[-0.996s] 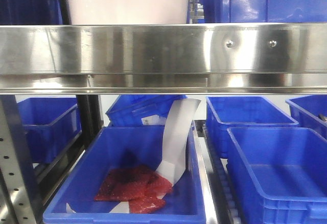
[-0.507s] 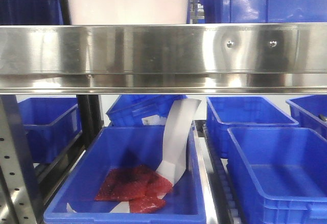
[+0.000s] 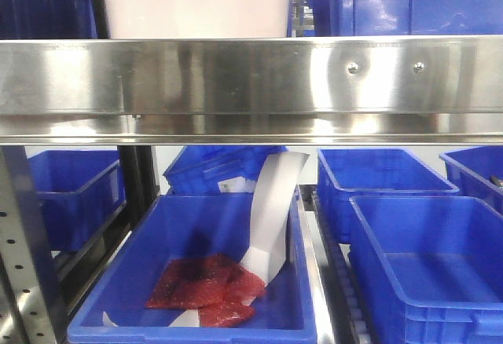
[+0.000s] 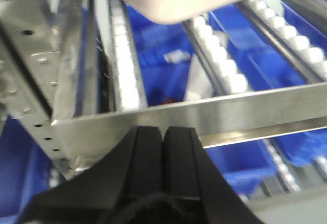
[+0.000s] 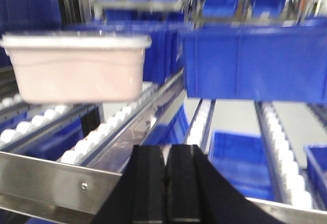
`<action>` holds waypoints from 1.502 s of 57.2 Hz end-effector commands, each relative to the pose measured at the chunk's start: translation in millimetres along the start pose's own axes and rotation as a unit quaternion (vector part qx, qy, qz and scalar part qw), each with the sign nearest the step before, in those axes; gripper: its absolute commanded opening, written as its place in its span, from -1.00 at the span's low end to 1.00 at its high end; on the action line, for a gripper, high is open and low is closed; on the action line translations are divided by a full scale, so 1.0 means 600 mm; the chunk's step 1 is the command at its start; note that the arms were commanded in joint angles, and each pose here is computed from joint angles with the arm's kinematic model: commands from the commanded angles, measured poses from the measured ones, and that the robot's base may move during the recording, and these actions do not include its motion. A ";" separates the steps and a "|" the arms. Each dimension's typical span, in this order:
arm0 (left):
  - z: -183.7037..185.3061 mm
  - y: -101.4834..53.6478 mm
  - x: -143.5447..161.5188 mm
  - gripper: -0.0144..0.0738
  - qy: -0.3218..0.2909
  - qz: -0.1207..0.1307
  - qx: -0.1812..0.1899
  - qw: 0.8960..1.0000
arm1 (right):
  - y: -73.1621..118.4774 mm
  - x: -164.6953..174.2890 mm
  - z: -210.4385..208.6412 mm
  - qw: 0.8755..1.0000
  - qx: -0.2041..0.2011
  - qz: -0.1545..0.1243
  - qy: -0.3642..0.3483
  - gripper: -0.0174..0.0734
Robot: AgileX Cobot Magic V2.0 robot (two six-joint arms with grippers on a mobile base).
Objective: Grab white bin and place on right shelf
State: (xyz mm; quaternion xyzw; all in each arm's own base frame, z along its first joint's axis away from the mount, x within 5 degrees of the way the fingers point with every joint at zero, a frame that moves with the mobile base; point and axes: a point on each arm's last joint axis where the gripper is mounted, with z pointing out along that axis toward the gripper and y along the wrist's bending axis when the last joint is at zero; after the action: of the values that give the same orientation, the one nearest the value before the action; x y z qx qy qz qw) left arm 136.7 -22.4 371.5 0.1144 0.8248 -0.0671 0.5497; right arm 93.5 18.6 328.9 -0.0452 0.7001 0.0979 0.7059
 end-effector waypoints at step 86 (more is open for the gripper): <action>-0.071 -0.017 0.229 -0.94 -0.205 -0.028 -0.088 0.974 | 0.002 -0.027 -0.076 0.991 0.026 -0.005 -0.130 -0.46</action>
State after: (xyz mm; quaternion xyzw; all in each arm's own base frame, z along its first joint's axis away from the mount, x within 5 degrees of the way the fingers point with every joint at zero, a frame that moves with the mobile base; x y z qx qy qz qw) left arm 45.3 -10.6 260.7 0.0523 0.7421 -0.0362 0.6673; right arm 50.0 13.6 333.0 -0.0389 0.6242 0.0911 0.7750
